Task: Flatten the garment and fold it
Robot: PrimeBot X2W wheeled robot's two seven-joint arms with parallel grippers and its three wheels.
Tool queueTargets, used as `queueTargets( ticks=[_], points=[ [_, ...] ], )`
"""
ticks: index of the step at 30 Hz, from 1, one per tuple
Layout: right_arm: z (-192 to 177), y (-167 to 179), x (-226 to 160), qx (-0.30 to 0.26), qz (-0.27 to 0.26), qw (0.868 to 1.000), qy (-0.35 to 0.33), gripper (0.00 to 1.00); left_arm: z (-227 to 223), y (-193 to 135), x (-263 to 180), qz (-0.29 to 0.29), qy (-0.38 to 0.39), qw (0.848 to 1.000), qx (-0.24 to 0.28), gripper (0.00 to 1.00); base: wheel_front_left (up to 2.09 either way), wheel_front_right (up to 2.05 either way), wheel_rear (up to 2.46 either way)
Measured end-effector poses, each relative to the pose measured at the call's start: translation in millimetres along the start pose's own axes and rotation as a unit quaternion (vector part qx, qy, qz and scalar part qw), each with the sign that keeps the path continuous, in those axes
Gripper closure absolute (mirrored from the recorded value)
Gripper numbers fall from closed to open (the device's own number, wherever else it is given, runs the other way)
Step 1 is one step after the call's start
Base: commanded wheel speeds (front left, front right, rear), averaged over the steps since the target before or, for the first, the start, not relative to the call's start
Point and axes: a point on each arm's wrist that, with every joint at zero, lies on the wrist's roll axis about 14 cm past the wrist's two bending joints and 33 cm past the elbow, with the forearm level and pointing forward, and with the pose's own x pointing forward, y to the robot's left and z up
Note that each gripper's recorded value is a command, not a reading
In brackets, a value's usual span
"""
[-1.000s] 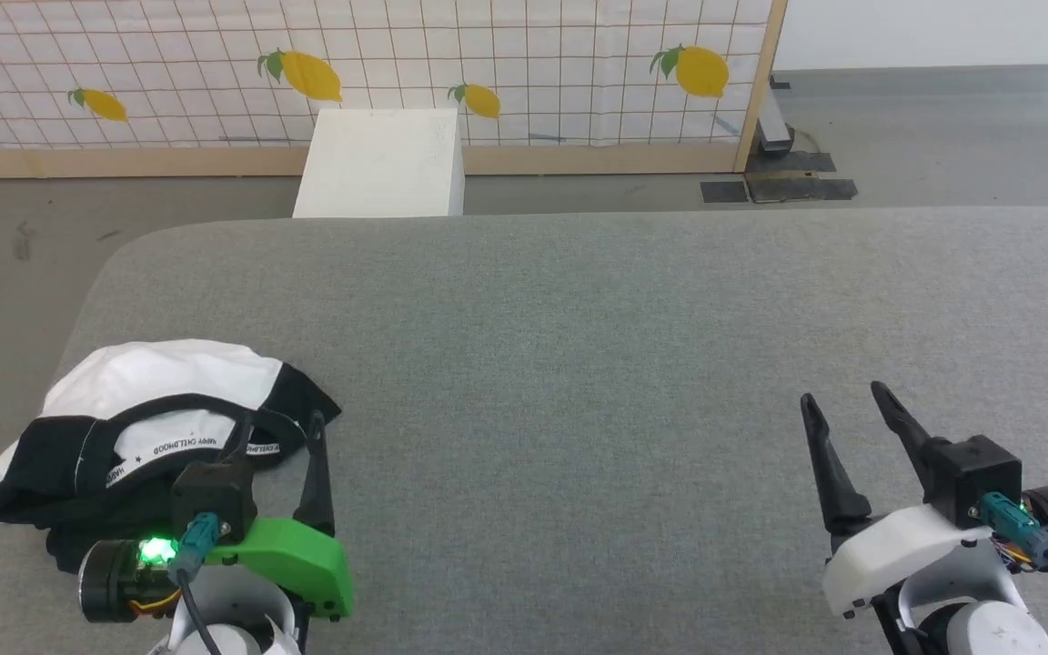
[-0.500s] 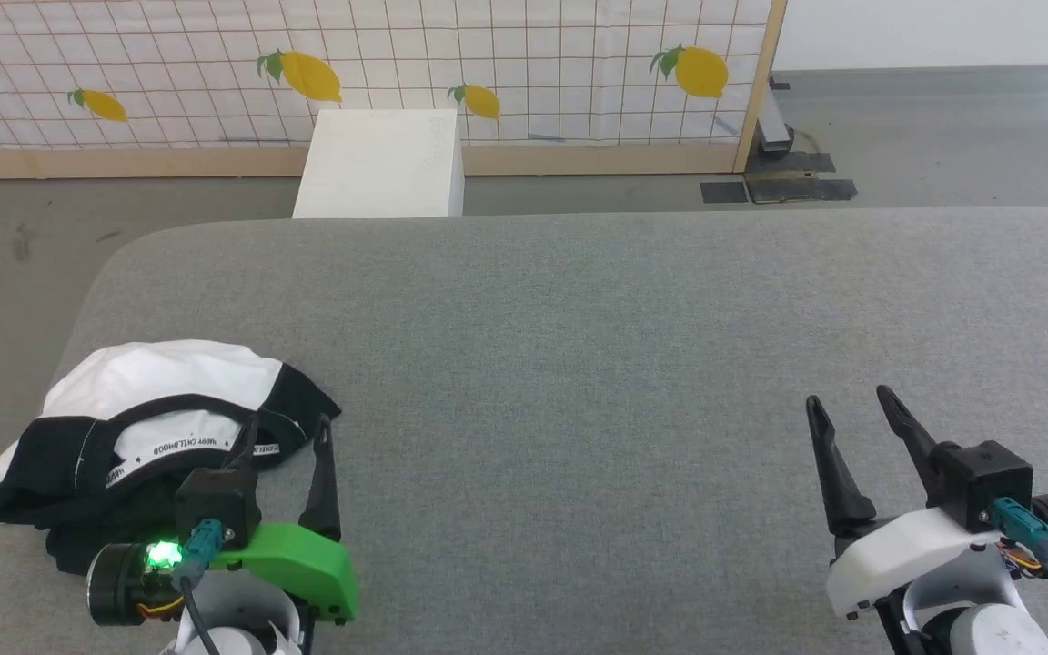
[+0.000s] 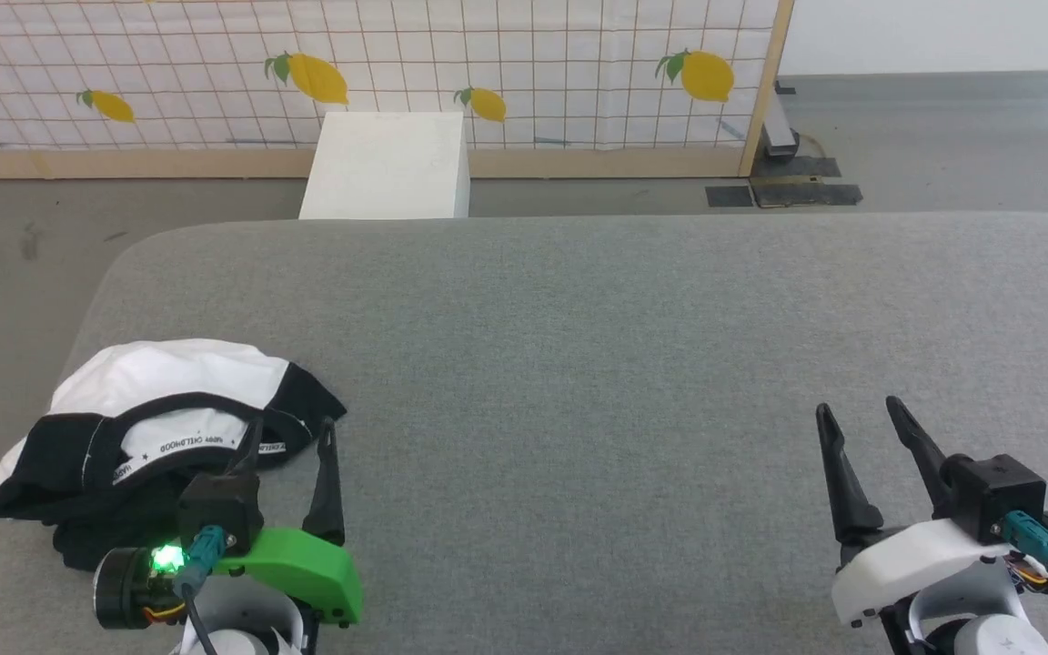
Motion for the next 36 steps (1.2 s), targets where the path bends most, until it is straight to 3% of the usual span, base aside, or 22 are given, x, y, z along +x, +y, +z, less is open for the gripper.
queueTargets(
  ticks=[19,36],
  points=[
    [-7.5,34.1,15.2,0.024,0.051,0.998,0.000,0.00,-2.5,36.8,-22.6,0.061,-0.007,0.998,-0.015,0.00,0.00,0.00,0.00],
    [-18.0,89.0,30.7,0.049,0.129,0.990,0.007,0.00,-7.1,86.5,-69.4,0.151,-0.015,0.988,-0.026,0.00,0.00,0.00,0.00]
  ],
)
